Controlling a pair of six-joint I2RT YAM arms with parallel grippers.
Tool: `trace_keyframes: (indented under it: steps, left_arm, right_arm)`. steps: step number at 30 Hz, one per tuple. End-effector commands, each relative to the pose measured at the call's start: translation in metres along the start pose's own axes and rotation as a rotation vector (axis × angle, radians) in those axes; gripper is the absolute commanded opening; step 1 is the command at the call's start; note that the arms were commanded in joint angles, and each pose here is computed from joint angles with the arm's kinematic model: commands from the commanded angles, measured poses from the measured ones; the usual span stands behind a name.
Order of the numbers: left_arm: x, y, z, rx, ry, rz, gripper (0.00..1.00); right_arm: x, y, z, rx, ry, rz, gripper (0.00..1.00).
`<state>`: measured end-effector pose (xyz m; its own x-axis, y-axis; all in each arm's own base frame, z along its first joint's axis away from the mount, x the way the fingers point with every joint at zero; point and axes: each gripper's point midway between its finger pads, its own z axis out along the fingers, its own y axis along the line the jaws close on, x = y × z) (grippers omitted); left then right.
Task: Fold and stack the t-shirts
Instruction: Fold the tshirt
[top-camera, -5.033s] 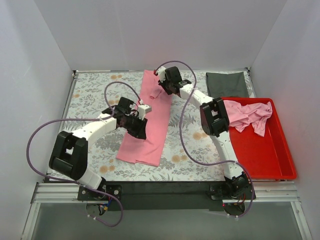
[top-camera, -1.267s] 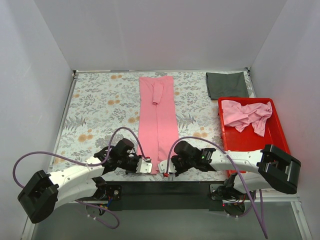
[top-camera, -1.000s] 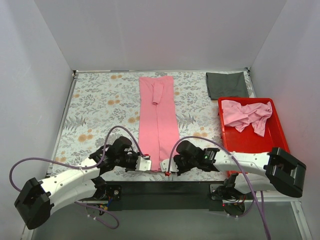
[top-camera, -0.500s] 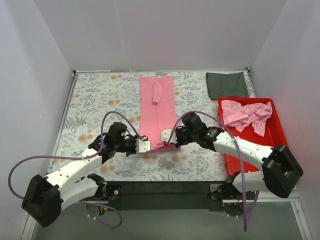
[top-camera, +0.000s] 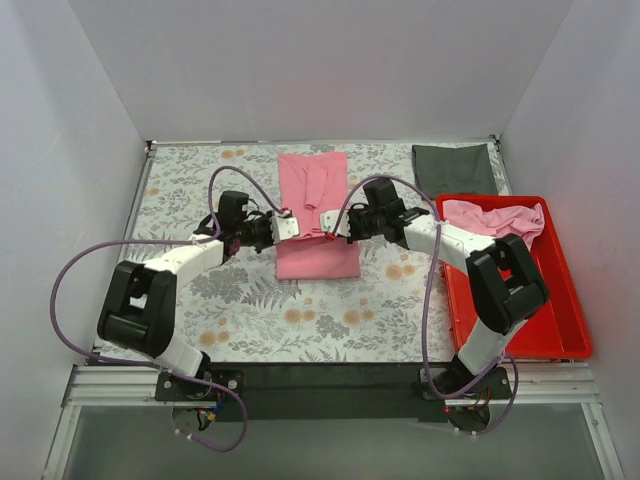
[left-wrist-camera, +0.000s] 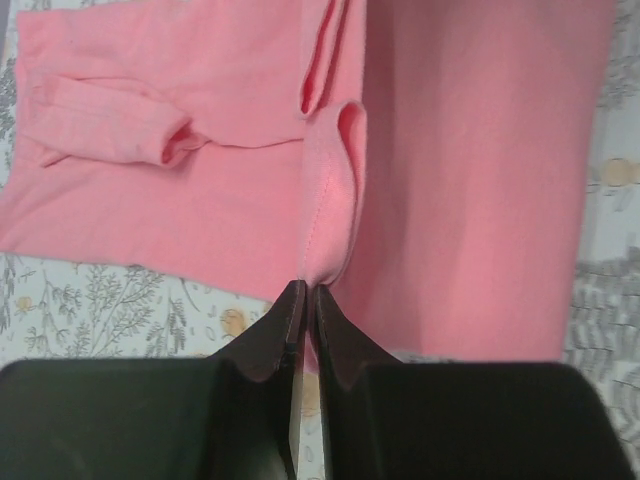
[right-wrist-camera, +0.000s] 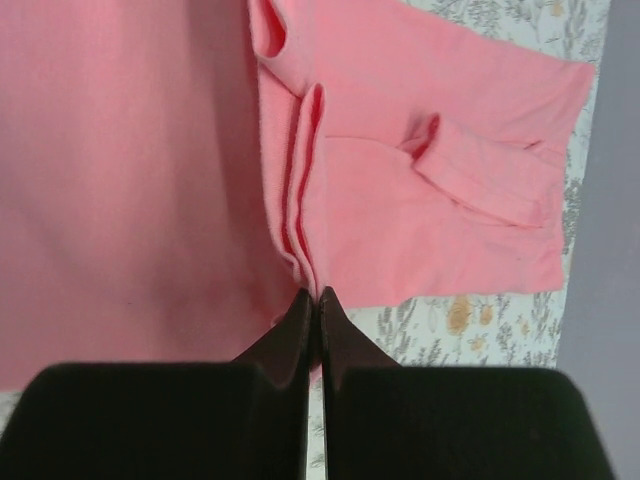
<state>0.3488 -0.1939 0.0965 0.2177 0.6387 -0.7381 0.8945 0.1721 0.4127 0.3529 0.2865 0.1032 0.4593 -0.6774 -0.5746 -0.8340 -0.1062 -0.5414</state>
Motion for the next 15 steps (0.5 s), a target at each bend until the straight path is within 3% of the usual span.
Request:
trace_keyframes:
  steps: [1,8,15]
  left_arm:
    - [-0.007,0.044,0.007,-0.069,-0.051,0.082,0.00]
    - [0.005,0.093,0.027,-0.132,-0.055,0.109,0.00]
    - [0.021,0.096,0.040,-0.120,-0.036,0.101,0.00]
  right_arm:
    - [-0.008,-0.047,0.004,0.079,-0.055,-0.088,0.01]
    - [0.021,-0.074,0.032,0.088,-0.031,-0.087,0.01]
    - [0.033,-0.085,0.045,0.106,-0.025,-0.097,0.01]
